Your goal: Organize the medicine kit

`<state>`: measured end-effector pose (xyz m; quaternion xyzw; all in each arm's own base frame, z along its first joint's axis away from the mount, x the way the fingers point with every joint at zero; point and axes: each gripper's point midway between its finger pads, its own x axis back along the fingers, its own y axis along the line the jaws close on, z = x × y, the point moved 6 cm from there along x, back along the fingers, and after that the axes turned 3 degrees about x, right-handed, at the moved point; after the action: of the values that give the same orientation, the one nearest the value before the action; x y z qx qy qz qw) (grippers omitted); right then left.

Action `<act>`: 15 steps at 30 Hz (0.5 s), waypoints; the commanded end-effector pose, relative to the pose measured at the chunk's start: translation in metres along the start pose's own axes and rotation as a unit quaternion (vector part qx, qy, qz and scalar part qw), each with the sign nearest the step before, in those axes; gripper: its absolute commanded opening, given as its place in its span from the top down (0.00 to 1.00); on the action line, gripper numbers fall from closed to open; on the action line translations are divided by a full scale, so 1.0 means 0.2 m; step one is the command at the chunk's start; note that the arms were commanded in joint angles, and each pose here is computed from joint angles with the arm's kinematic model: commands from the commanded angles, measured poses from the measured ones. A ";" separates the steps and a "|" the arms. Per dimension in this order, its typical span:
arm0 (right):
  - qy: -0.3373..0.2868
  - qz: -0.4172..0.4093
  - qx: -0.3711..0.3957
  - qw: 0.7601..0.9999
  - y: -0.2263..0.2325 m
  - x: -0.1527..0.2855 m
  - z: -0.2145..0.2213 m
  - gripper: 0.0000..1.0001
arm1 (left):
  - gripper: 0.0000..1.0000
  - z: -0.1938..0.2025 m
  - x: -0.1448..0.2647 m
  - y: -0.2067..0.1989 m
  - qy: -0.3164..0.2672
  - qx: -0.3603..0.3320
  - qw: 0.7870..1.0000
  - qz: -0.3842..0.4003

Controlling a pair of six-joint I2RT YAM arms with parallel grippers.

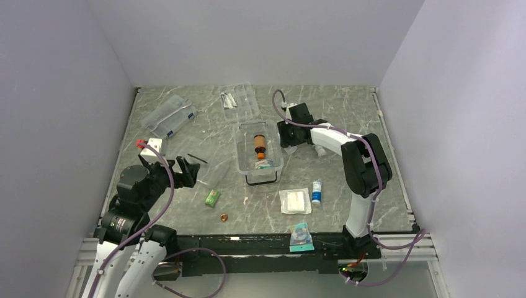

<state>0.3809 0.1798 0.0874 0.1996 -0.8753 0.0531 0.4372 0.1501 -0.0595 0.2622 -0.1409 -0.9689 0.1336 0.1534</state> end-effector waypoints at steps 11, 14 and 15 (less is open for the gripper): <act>-0.044 0.019 -0.015 0.999 -0.01 0.17 -0.10 0.84 | 0.01 -0.05 0.00 -0.02 -0.015 -0.004 1.000 0.012; -0.071 0.039 -0.025 0.996 -0.02 0.28 -0.17 0.85 | 0.01 -0.05 0.01 -0.02 -0.016 -0.004 1.000 0.012; -0.083 0.043 -0.028 0.995 -0.02 0.33 -0.20 0.85 | 0.01 -0.05 0.01 -0.02 -0.016 -0.004 1.000 0.012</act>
<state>0.3714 0.1727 0.0991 0.1815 -0.8774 0.0513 0.4411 0.1507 -0.0597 0.2618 -0.1409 -0.9687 0.1332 0.1549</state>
